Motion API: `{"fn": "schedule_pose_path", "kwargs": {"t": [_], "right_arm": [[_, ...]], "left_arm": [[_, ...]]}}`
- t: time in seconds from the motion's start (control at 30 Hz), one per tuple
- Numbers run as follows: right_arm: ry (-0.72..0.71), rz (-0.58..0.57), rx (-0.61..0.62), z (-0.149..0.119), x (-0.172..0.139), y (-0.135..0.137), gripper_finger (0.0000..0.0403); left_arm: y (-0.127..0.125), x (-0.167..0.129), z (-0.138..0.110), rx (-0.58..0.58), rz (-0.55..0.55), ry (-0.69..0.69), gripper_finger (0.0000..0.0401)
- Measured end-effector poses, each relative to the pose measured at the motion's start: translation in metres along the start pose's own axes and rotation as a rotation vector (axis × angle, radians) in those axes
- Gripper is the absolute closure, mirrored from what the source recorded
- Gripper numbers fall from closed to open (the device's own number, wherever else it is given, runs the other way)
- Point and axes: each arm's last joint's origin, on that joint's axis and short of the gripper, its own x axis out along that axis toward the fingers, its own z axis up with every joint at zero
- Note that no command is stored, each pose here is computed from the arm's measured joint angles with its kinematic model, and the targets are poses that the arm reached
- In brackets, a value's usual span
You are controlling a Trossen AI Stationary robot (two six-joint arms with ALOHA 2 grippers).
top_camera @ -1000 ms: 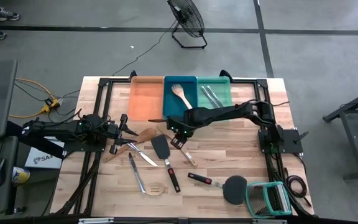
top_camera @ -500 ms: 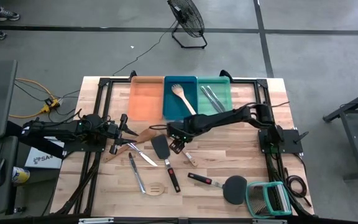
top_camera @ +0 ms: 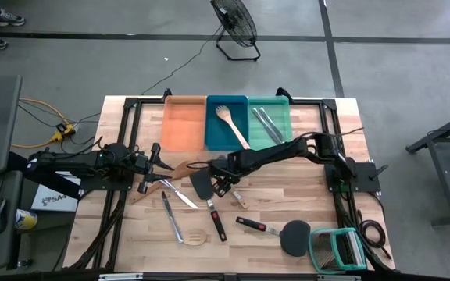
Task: Pick & Place Kitchen Items
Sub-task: Put the brown wooden spatula into the blue bin
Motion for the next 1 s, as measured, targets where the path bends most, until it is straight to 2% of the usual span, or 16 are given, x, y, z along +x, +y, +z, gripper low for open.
{"fn": "schedule_pose_path", "kwargs": {"t": [0.37, 0.63, 0.83, 1.0], "right_arm": [[-0.005, -0.050, -0.018, -0.010, 0.015, 0.006, 0.0220], [0.000, -0.125, -0.075, -0.024, 0.028, 0.011, 0.0273], [0.008, -0.133, -0.095, -0.026, 0.029, 0.012, 0.0315], [0.032, -0.120, -0.081, -0.023, 0.029, 0.008, 0.0327]], "left_arm": [[0.000, 0.000, 0.000, 0.000, 0.000, 0.000, 0.0276], [0.000, 0.000, 0.000, 0.000, 0.000, 0.000, 0.0276], [0.000, 0.000, 0.000, 0.000, 0.001, 0.000, 0.0276], [0.000, 0.000, 0.000, 0.000, 0.001, 0.000, 0.0276]]}}
